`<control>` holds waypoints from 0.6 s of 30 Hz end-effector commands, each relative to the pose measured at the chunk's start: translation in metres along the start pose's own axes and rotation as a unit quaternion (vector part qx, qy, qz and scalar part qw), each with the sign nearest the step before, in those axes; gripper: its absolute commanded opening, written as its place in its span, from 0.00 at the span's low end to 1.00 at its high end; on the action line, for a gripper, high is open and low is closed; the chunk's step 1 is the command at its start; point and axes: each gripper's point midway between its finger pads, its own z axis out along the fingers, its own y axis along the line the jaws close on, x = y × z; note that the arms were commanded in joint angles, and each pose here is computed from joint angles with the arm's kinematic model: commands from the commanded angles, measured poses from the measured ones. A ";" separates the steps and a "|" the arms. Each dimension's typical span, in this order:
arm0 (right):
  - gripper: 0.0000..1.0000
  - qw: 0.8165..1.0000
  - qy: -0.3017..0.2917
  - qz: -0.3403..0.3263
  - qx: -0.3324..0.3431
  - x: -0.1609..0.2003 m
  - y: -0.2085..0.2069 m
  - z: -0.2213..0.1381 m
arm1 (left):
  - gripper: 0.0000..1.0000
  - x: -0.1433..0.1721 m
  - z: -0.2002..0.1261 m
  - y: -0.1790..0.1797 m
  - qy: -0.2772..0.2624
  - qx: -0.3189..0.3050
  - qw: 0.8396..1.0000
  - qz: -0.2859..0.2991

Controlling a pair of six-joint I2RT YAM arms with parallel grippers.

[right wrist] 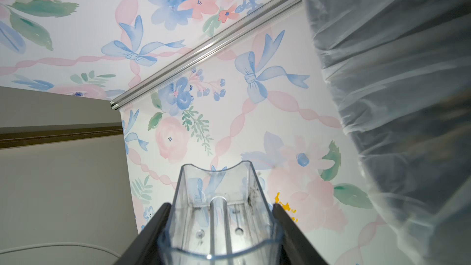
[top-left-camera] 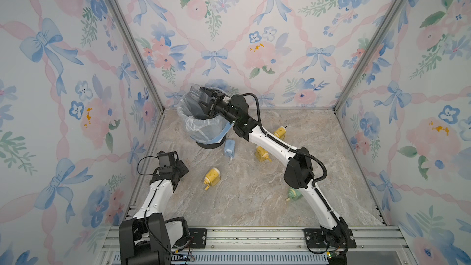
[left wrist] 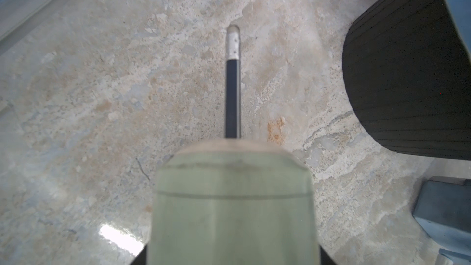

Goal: Take out the pencil sharpener tray and clean the shavings
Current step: Place the pencil sharpener at the center of the board.

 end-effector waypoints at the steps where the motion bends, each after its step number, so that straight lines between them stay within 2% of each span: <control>1: 0.45 0.989 -0.004 0.137 -0.056 -0.002 0.018 0.000 | 0.00 -0.003 0.001 -0.001 -0.016 -0.007 1.000 0.008; 9: 0.42 0.993 0.008 0.107 -0.052 -0.010 0.018 -0.011 | 0.00 -0.001 0.008 0.005 -0.009 -0.034 0.999 0.017; 18: 0.42 1.000 0.013 0.000 -0.007 -0.011 0.030 -0.038 | 0.00 -0.006 0.023 0.007 -0.010 -0.095 0.994 0.055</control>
